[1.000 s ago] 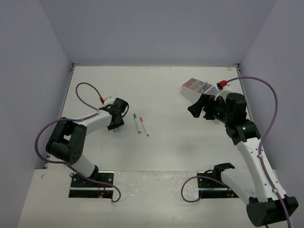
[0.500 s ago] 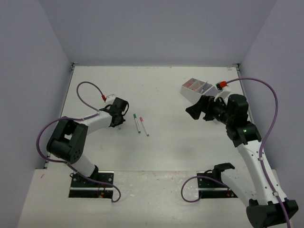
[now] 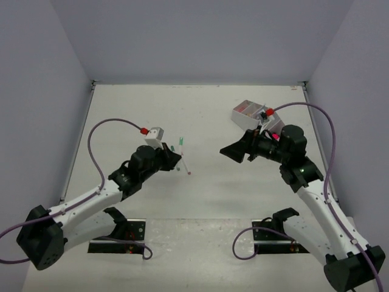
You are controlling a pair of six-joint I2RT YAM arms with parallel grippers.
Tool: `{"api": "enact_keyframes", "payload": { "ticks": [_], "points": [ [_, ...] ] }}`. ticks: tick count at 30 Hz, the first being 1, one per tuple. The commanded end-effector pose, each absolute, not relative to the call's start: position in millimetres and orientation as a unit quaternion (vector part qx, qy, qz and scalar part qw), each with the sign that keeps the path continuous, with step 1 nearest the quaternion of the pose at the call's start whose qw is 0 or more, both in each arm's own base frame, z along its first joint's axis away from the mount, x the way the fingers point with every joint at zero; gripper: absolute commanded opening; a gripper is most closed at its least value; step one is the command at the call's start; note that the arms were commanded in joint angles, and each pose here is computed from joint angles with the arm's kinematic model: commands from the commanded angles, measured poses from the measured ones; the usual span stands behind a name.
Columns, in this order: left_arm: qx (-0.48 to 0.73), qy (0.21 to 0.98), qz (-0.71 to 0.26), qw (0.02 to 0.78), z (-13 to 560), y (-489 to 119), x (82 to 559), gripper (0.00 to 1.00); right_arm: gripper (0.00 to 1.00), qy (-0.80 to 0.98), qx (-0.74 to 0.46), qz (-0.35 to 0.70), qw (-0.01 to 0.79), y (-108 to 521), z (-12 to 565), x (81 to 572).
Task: Sort the stationery into containers
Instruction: Pick up the pen from the center of the board.
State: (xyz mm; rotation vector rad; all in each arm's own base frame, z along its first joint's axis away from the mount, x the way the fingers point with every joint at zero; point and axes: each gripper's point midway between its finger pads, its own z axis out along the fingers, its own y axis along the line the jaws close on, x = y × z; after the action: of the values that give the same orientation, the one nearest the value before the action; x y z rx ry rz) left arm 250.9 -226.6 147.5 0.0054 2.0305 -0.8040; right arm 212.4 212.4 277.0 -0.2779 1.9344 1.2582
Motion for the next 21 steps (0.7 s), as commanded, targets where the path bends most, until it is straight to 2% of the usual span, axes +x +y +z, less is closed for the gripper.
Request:
{"api": "enact_keyframes", "payload": {
  "ticks": [1,5,11,16,21],
  "points": [
    [0.123,0.657,-0.511,0.54,238,-267,210,0.0,0.89,0.745,-0.114,0.513,0.41,240,297,217],
    [0.178,0.6,-0.577,0.525,258,-277,177,0.0,0.88,0.743,-0.135,0.507,0.416,263,304,208],
    [0.206,0.568,-0.609,0.514,271,-282,159,0.0,0.82,0.754,-0.137,0.485,0.421,278,308,212],
    [0.207,0.565,-0.608,0.517,270,-282,158,0.0,0.73,0.765,-0.144,0.483,0.401,291,299,214],
    [0.212,0.565,-0.611,0.513,268,-284,157,0.0,0.6,0.761,-0.157,0.494,0.39,304,303,210]
  ]
}}
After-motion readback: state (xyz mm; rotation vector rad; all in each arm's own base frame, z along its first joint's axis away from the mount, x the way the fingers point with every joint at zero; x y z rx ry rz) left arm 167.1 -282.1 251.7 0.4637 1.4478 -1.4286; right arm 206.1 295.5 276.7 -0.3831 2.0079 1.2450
